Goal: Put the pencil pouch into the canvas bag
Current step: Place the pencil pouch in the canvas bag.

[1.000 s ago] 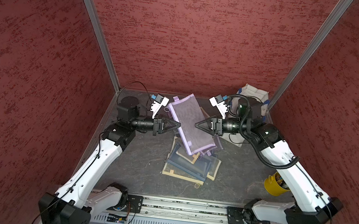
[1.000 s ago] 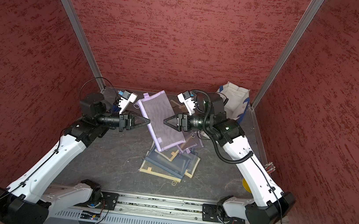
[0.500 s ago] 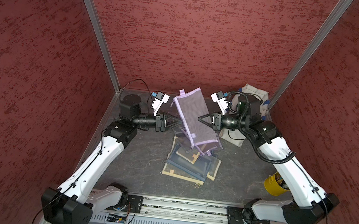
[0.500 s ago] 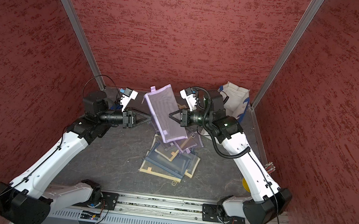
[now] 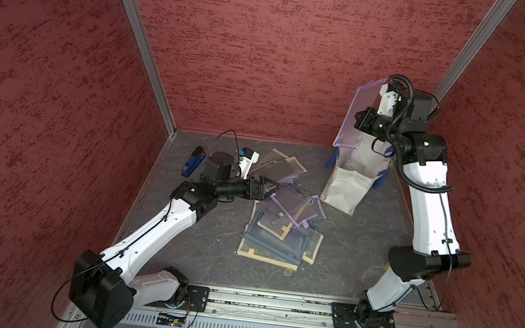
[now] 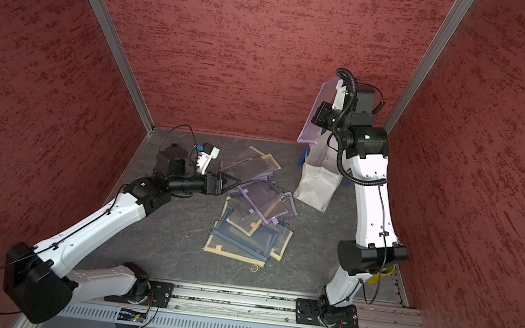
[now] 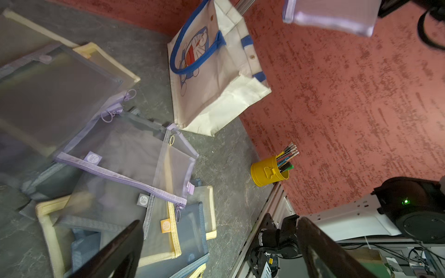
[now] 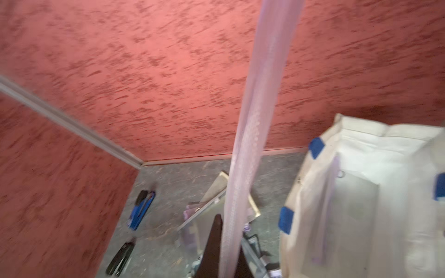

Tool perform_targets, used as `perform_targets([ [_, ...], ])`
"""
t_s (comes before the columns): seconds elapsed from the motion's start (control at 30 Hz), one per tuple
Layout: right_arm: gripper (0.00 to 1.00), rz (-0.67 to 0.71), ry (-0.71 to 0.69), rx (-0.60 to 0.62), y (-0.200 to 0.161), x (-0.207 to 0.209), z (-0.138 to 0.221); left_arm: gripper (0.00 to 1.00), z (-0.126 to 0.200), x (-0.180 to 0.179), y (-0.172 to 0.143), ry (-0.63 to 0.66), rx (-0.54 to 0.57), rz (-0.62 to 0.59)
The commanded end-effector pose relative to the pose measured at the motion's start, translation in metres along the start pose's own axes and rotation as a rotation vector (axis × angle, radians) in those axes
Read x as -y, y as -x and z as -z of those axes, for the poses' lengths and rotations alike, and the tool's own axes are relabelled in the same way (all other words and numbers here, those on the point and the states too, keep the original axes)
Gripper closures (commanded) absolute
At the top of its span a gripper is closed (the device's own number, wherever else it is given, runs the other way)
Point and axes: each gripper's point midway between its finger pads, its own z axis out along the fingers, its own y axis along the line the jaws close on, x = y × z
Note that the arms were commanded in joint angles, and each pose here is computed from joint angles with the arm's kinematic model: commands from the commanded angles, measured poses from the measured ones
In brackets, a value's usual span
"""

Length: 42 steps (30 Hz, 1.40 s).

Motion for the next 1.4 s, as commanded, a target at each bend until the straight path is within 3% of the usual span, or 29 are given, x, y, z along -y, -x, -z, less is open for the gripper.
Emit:
perform_targets([
  [0.0, 1.00, 0.017, -0.241, -0.098, -0.016, 0.063, -0.017, 0.00, -0.013, 0.009, 0.000, 0.027, 0.005, -0.009],
  [0.2, 1.00, -0.009, -0.347, -0.148, -0.022, 0.133, -0.048, 0.00, -0.040, 0.027, -0.024, -0.006, -0.058, -0.028],
  [0.47, 1.00, -0.040, -0.377, -0.238, -0.053, 0.177, -0.088, 0.00, -0.052, 0.031, -0.035, 0.004, -0.094, -0.035],
  [0.67, 1.00, -0.062, -0.388, -0.307, -0.090, 0.194, -0.111, 0.01, -0.054, 0.013, -0.035, 0.084, -0.091, -0.003],
  [1.0, 1.00, -0.074, -0.407, -0.393, -0.125, 0.211, -0.130, 0.00, -0.042, -0.036, -0.032, 0.185, -0.067, 0.154],
  [1.03, 0.98, -0.072, -0.411, -0.391, -0.124, 0.211, -0.129, 0.00, -0.040, -0.041, -0.032, 0.189, -0.065, 0.168],
  [1.2, 0.63, -0.042, -0.429, -0.357, -0.106, 0.206, -0.116, 0.00, -0.027, -0.073, -0.023, 0.246, -0.065, 0.220],
  [1.37, 0.40, -0.008, -0.449, -0.295, -0.077, 0.191, -0.084, 0.00, -0.020, -0.102, -0.001, 0.311, -0.050, 0.189],
])
